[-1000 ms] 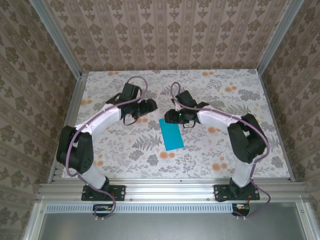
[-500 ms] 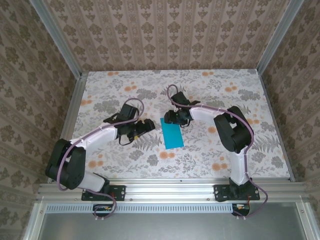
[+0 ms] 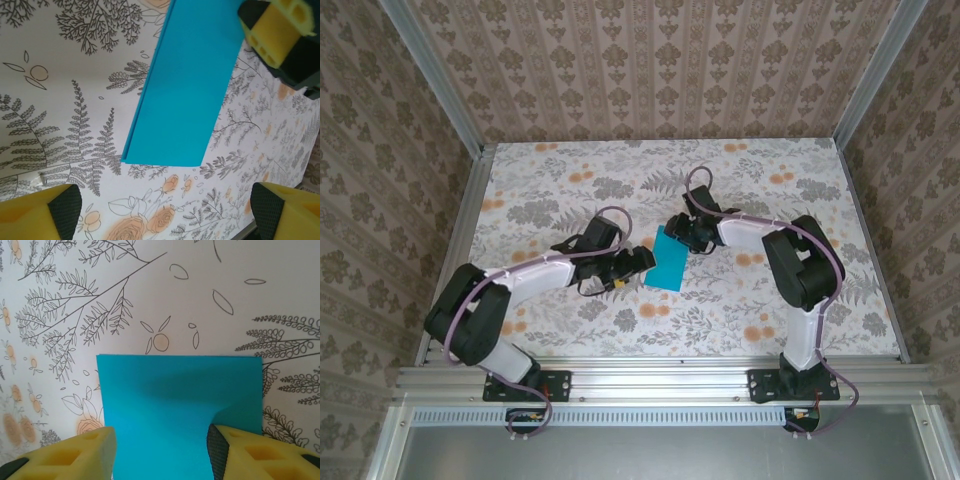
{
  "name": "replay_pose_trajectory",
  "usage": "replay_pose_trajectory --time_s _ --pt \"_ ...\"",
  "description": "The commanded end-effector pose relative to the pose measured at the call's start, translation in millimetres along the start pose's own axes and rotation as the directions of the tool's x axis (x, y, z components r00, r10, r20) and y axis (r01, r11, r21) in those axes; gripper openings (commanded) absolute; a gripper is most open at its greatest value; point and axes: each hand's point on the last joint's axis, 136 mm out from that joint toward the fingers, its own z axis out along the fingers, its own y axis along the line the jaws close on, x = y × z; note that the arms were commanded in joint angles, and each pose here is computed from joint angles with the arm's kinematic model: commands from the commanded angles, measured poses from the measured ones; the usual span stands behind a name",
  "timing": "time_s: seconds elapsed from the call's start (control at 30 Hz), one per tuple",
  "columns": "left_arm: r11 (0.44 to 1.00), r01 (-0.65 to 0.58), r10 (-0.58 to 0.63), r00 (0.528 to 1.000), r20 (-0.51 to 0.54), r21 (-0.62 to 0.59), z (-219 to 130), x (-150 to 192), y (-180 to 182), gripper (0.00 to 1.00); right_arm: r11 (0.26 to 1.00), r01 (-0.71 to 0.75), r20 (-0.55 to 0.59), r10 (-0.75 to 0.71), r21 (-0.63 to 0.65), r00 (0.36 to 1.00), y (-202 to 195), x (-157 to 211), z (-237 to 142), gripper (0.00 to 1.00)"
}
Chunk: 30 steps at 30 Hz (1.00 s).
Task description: Fold a paper plane with a square sheet of paper (pick it up from the middle)
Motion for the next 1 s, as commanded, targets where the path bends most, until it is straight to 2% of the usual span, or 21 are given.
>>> replay_pose_trajectory --time_s 0.0,0.13,0.5,0.97 --pt "1.000 0.011 -0.010 1.000 -0.019 0.020 6.9 1.5 -4.9 0.89 0.995 0.046 -0.021 -0.048 -0.084 0.999 23.9 -2.4 -21.5 0.54" --pt "1.000 0.016 -0.016 1.000 -0.025 0.011 12.5 0.0 -3.9 0.89 0.993 0.118 -0.006 -0.118 0.001 0.993 13.8 -10.1 -25.3 0.54" --pt "1.000 0.024 -0.025 0.999 -0.046 -0.018 21.2 -0.2 -1.5 0.90 0.988 0.111 -0.054 -0.106 0.111 0.993 -20.6 -15.6 1.0 0.54" --pt "0.994 0.065 -0.055 0.992 -0.117 0.085 33.8 4.6 -18.3 0.89 0.983 -0.019 -0.114 0.041 0.184 0.993 -62.2 2.3 22.5 0.54"
